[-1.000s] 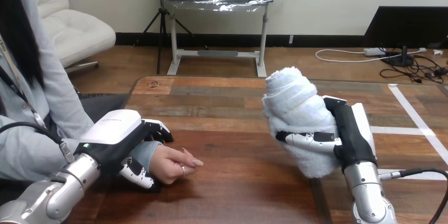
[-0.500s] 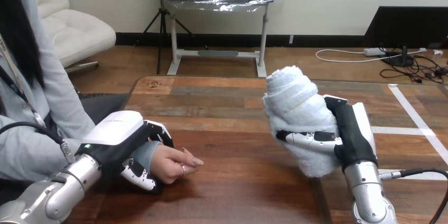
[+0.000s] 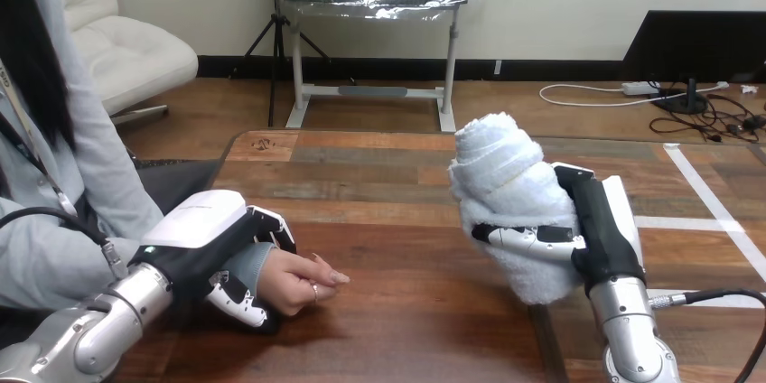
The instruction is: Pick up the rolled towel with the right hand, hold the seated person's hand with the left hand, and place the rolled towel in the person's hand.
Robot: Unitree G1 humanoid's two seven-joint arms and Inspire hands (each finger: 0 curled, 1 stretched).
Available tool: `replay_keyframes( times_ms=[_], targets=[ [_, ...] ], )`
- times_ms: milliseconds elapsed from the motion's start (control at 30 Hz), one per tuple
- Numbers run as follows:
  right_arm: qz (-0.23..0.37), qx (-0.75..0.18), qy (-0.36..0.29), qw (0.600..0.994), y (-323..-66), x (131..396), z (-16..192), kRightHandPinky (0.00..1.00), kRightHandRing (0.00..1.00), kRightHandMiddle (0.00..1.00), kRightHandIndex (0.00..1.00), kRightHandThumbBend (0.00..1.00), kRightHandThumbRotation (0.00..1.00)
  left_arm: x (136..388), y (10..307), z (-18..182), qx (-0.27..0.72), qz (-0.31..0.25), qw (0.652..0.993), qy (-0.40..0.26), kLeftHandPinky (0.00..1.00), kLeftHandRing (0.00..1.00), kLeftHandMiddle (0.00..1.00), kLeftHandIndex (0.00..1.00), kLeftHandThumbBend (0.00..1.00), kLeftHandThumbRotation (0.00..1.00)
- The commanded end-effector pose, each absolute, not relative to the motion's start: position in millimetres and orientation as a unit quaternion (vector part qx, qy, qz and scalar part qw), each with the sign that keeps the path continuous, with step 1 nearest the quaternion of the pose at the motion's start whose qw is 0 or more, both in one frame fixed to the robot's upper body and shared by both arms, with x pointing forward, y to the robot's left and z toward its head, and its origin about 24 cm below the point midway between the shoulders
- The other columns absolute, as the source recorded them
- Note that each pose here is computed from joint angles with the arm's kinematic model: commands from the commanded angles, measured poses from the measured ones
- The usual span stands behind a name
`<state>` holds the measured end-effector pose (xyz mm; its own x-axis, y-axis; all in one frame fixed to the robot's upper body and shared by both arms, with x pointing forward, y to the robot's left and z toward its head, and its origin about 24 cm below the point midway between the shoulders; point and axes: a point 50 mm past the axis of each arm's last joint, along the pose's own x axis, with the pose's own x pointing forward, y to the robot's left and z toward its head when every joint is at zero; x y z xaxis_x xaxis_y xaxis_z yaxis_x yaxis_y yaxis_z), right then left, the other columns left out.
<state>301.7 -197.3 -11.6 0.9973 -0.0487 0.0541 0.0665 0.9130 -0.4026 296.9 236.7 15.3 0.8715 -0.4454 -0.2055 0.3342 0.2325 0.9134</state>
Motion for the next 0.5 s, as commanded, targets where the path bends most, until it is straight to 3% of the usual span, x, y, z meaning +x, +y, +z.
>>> replay_keyframes(
  times_ms=[0, 467],
  targets=[
    [-0.041, -0.19, -0.08, 0.978, -195.4, 315.0, 11.4, 0.25, 0.28, 0.37, 0.43, 0.86, 0.05, 311.4, 241.9, 41.1, 0.571, -0.22, 0.787, -0.081, 0.46, 0.5, 0.54, 0.55, 1.0, 0.0],
    [-0.043, -0.187, -0.083, 0.978, -195.4, 314.4, 11.5, 0.25, 0.28, 0.36, 0.43, 0.87, 0.07, 307.3, 247.4, 39.8, 0.569, -0.22, 0.789, -0.077, 0.42, 0.45, 0.5, 0.52, 1.0, 0.0]
  ],
)
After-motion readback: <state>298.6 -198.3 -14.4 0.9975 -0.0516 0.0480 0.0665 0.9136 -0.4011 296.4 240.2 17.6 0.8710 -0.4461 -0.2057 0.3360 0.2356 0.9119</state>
